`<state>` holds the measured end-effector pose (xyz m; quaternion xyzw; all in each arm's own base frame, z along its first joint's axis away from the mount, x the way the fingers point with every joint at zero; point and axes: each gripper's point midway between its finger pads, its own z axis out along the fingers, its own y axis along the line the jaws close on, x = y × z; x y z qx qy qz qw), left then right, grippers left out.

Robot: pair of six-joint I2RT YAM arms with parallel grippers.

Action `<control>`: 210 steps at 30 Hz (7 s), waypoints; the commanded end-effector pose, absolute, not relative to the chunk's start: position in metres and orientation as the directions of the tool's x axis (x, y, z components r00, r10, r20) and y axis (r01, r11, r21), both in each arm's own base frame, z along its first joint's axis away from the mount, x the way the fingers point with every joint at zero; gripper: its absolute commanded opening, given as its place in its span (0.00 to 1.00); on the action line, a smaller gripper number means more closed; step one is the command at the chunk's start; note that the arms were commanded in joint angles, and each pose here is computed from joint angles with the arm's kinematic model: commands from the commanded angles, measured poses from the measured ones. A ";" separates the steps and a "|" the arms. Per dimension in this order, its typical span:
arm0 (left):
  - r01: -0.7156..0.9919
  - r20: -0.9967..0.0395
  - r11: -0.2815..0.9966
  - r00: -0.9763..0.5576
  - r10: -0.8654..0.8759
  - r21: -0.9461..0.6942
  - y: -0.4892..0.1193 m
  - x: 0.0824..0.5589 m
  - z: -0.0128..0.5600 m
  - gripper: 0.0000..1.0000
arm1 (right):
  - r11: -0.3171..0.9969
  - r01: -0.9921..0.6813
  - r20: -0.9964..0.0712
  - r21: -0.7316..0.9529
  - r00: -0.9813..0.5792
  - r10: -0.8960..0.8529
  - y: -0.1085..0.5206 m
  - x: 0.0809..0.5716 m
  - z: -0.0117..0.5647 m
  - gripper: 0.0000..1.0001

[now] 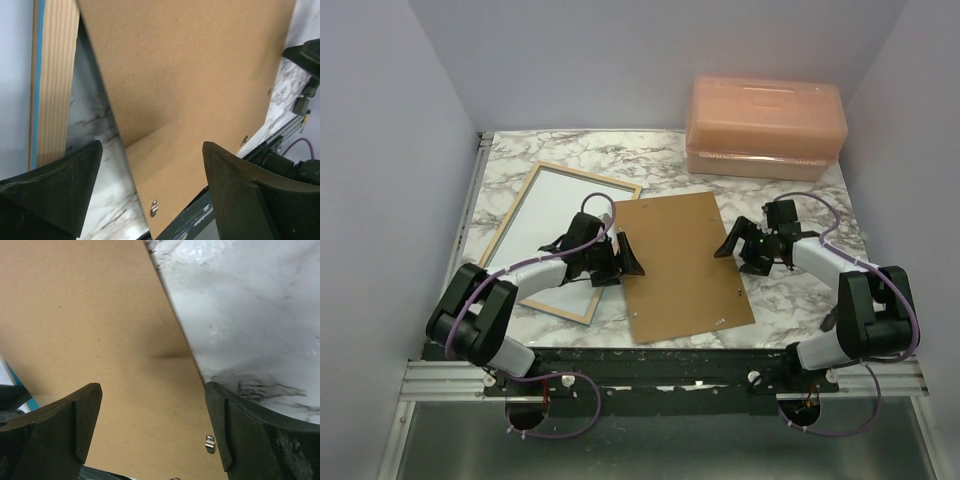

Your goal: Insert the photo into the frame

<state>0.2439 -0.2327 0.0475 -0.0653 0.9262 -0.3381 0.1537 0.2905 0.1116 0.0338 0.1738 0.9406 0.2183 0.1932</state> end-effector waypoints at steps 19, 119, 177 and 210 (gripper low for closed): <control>0.210 -0.441 0.529 -0.823 -0.358 -0.822 -0.245 0.255 0.117 0.68 | 0.733 0.194 -0.106 0.652 -0.934 0.342 0.150 0.247 0.013 0.91; 0.188 -0.504 0.564 -0.718 -0.479 -0.804 -0.156 0.244 0.208 0.78 | 0.458 -0.261 -0.447 0.850 -0.817 0.364 0.188 0.265 0.276 0.00; 0.144 -0.174 0.764 -0.984 0.043 -0.629 -0.377 0.208 0.082 0.00 | 0.929 0.071 -0.860 0.363 -0.357 0.363 0.045 0.274 0.404 0.00; 0.030 -0.310 0.704 -0.910 -0.274 -0.710 -0.223 0.259 0.116 0.78 | 0.792 -0.318 -0.786 0.521 -0.540 0.300 0.129 0.273 0.378 0.00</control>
